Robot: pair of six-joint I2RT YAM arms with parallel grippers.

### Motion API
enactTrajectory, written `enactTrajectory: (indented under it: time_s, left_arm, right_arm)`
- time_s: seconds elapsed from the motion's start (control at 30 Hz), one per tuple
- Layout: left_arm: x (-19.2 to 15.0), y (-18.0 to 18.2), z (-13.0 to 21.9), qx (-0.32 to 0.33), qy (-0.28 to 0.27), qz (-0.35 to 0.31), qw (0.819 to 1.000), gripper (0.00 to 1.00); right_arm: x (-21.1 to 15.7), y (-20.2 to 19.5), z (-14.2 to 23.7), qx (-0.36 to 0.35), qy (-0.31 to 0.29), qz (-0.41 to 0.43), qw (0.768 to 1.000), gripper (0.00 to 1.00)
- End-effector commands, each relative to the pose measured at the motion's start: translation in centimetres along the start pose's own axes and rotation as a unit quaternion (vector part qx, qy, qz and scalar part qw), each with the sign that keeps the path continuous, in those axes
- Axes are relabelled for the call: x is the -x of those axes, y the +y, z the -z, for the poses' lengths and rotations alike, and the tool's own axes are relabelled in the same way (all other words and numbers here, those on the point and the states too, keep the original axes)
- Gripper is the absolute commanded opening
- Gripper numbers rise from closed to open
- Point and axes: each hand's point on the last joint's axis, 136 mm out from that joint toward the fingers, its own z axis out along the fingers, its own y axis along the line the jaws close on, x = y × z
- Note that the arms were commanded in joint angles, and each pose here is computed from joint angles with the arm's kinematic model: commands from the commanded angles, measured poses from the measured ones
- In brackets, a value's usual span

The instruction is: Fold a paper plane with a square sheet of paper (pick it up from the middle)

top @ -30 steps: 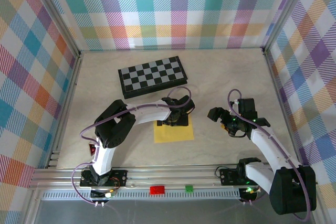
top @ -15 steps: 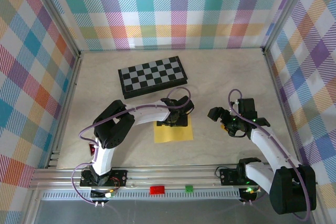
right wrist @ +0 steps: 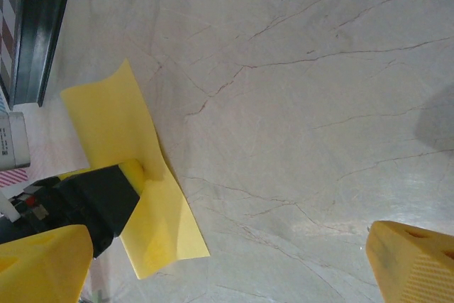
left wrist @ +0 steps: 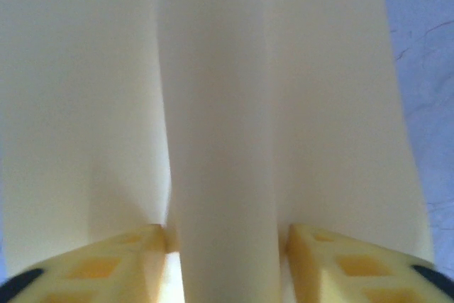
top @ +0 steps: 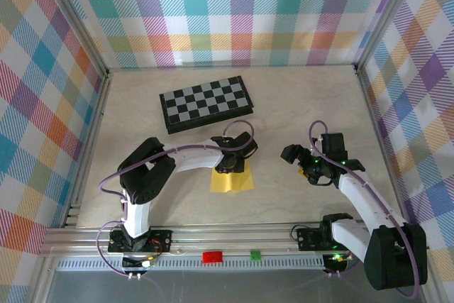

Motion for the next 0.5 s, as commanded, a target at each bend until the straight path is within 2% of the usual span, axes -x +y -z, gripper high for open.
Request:
enactTrajectory:
  time_s: [0.0,0.17,0.23,0.3,0.37,0.43,0.47]
  left_arm:
    - [-0.3,-1.5,0.7,-0.055,-0.001,0.0,0.998,0.39]
    - [0.0,-3.1,2.4,-0.123,-0.016,0.008,0.992,0.33]
    - [0.7,-4.8,3.6,-0.185,-0.024,0.026,0.982,0.33]
    - [1.2,-6.3,4.6,-0.264,-0.008,0.056,0.963,0.33]
    - [2.0,-8.0,5.8,-0.344,0.003,0.09,0.935,0.32]
    - [2.6,-9.0,7.0,-0.404,0.008,0.109,0.908,0.3]
    - [2.7,-9.2,7.4,-0.419,0.011,0.113,0.901,0.3]
  right_arm:
    - [-0.2,0.0,0.3,-0.003,-0.002,-0.011,1.0,0.99]
    - [-0.2,0.0,0.6,-0.004,-0.006,-0.014,1.0,0.99]
    - [-0.2,-0.1,0.7,-0.005,-0.009,-0.016,1.0,0.99]
    - [-0.2,-0.2,0.8,-0.007,-0.013,-0.02,1.0,0.99]
    - [-0.1,-0.3,0.9,-0.009,-0.018,-0.028,0.999,0.99]
    - [-0.1,-0.3,0.9,-0.007,-0.021,-0.032,0.999,0.99]
    - [-0.1,-0.2,1.0,-0.006,-0.023,-0.033,0.999,0.99]
